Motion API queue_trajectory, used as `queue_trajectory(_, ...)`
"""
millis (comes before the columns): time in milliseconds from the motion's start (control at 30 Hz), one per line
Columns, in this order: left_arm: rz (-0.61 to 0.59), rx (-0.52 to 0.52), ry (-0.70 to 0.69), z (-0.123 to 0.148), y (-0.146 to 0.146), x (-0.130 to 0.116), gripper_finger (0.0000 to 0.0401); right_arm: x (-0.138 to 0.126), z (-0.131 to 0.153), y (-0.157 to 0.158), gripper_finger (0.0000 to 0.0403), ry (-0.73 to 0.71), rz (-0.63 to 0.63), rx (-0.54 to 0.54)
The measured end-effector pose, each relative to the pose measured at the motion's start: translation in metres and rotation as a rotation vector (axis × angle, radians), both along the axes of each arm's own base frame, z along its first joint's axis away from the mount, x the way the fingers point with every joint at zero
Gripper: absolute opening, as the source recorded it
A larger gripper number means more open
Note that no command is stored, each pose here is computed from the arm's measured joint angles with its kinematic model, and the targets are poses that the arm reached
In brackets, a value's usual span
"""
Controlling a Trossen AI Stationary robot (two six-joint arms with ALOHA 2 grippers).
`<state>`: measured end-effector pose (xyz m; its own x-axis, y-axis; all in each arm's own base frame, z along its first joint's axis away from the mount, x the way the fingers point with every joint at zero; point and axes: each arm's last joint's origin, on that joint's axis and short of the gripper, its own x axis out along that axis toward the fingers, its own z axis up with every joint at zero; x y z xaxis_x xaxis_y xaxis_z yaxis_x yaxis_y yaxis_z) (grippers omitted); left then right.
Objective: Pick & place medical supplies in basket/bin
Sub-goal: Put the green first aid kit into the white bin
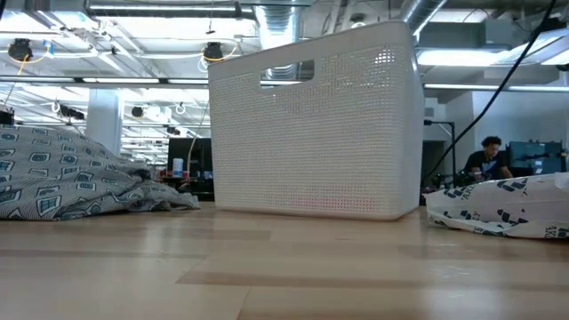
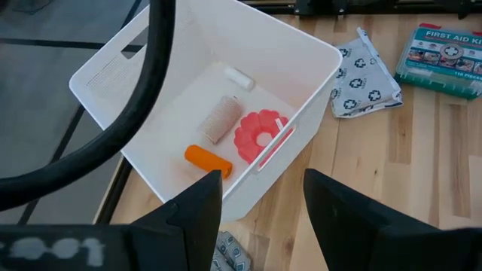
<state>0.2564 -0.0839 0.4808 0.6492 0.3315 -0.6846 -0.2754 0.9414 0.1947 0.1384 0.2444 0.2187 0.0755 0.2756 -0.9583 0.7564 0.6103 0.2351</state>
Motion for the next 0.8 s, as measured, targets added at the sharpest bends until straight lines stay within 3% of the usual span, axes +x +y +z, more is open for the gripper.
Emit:
queue_trajectory(200,0.000,0.000,0.000,0.000,0.000,0.000,0.0178,-0.002,-0.002,-0.002,0.0244,0.029,-0.034,-0.024)
queue_trajectory(467,0.000,0.000,0.000,0.000,0.000,0.000,0.0178,-0.001,-0.031,0.007,0.0244,0.288,-0.099,-0.060)
queue_trajectory(633,-0.006,0.011,0.002,0.000,0.000,0.000,0.0178,0.013,-0.046,0.016,0.0244,0.312,-0.081,0.007)
queue_trajectory(800,-0.022,0.029,0.010,0.000,0.000,0.000,0.0178,0.020,-0.049,0.012,0.0244,0.333,-0.114,-0.009)
